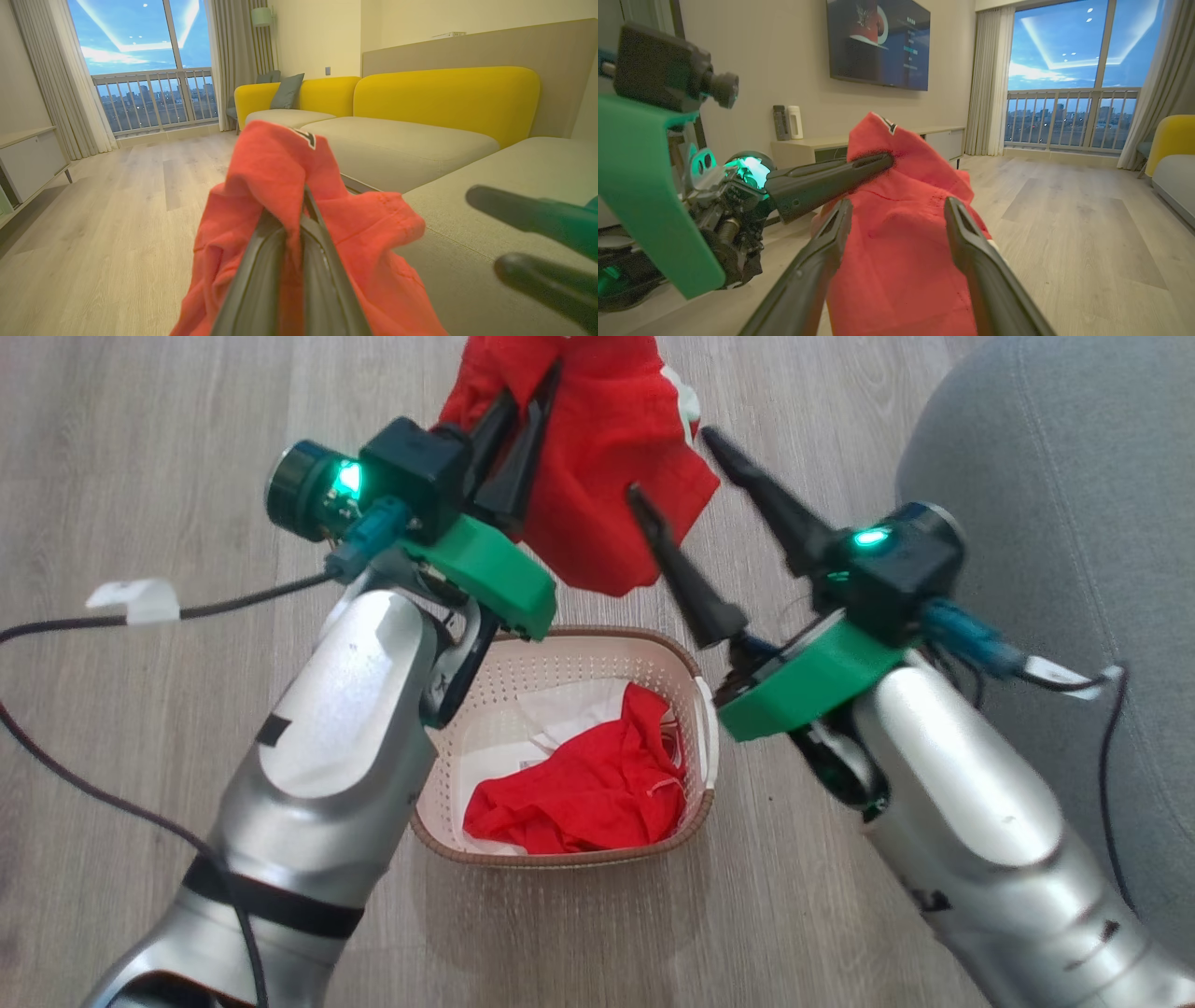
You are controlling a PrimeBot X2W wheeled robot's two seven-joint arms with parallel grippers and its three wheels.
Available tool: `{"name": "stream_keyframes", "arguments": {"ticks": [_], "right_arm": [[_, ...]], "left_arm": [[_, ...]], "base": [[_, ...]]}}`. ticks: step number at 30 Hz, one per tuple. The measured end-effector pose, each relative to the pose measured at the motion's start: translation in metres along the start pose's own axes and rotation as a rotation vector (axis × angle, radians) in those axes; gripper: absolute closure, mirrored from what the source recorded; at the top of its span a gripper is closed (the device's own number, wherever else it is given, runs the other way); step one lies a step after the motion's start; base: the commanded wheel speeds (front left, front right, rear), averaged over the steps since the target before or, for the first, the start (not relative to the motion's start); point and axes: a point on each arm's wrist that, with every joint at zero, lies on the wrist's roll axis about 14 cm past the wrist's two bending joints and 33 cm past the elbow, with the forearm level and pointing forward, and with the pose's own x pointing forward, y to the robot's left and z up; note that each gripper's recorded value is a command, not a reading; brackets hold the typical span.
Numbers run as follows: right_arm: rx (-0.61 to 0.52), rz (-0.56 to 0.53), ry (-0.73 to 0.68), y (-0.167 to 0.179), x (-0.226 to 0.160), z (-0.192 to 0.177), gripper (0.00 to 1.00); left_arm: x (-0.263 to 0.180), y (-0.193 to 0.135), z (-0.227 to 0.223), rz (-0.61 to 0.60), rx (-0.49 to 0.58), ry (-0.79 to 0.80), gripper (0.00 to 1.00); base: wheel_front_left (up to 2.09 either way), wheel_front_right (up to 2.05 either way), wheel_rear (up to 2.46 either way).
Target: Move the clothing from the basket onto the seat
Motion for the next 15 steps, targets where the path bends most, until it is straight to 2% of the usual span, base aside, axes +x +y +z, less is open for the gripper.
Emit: {"name": "stream_keyframes", "arguments": {"ticks": [10,15], "right_arm": [[-0.067,0.106,0.184,0.033,0.004,-0.051,0.0],[-0.12,0.129,0.235,0.034,0.006,-0.065,0.0]], "left_arm": [[-0.007,-0.005,0.009,-0.004,0.008,-0.007,1.0],[-0.008,-0.007,0.008,-0.01,0.005,-0.002,1.0]], "base": [[0.0,0.0,0.0],[0.0,0.0,0.0]]}}
